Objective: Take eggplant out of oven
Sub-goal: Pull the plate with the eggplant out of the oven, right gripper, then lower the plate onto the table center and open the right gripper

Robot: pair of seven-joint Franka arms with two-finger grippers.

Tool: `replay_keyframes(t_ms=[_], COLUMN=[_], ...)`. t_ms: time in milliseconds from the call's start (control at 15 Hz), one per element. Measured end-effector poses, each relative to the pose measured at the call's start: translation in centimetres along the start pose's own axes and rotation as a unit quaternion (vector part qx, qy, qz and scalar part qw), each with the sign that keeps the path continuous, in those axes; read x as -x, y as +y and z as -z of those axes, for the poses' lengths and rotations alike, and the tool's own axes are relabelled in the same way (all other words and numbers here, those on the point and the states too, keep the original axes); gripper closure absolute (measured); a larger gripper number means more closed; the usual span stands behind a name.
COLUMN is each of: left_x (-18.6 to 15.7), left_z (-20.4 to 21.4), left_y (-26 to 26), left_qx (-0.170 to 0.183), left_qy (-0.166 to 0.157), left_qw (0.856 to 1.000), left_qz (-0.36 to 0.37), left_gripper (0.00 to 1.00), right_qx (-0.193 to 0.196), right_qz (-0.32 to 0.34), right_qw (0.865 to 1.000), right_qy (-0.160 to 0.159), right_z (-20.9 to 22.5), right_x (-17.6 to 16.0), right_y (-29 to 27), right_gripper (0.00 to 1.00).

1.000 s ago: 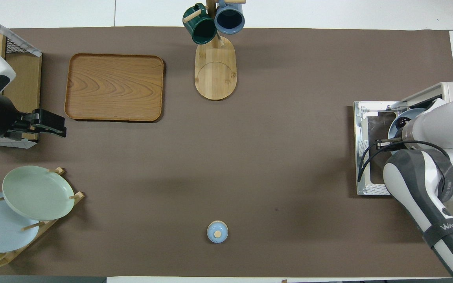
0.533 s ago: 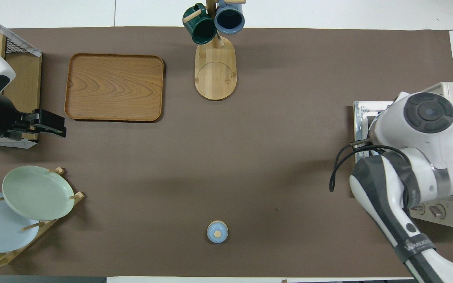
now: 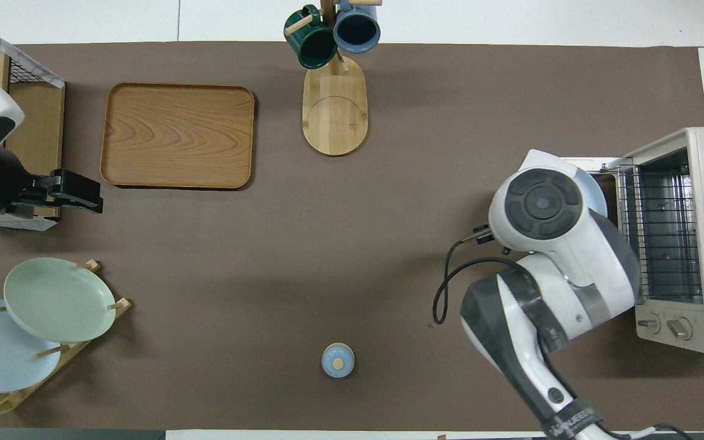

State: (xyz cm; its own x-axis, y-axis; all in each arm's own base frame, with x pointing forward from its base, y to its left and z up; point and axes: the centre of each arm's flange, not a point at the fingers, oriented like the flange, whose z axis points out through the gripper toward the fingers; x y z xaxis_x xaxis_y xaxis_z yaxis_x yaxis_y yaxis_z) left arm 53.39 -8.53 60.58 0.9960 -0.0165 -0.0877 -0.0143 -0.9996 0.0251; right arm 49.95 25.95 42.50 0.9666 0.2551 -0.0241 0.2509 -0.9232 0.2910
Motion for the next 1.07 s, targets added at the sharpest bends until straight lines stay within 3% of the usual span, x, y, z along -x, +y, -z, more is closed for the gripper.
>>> replay_keyframes(t_ms=[200,333,533,733,1067], left_x=[0.0,0.0,-0.1,-0.2,-0.4], left_z=[0.0,0.0,0.1,0.2,0.4], left_y=[0.0,0.0,0.0,0.0,0.0], left_qx=[0.0,0.0,0.001,0.001,0.003], left_qy=[0.0,0.001,0.004,0.011,0.02], left_qw=[1.0,1.0,1.0,1.0,1.0], left_qz=[0.001,0.002,0.002,0.002,0.002], left_gripper=[0.0,0.0,0.0,0.0,0.0], right_qx=[0.009,0.005,-0.019,-0.069,-0.082], right_qz=[-0.024,-0.038,-0.039,-0.05,-0.04], right_qw=[1.0,0.999,0.999,0.996,0.996], right_qy=[-0.003,-0.006,-0.006,0.008,0.021], right_z=[3.5,3.3,1.8,2.5,0.7], right_x=[-2.6,-4.9,-6.7,-6.9,-5.1], right_y=[-8.8,-14.0,-17.5,-19.6,-25.7], right_gripper=[0.98,0.98,0.98,0.98,0.98])
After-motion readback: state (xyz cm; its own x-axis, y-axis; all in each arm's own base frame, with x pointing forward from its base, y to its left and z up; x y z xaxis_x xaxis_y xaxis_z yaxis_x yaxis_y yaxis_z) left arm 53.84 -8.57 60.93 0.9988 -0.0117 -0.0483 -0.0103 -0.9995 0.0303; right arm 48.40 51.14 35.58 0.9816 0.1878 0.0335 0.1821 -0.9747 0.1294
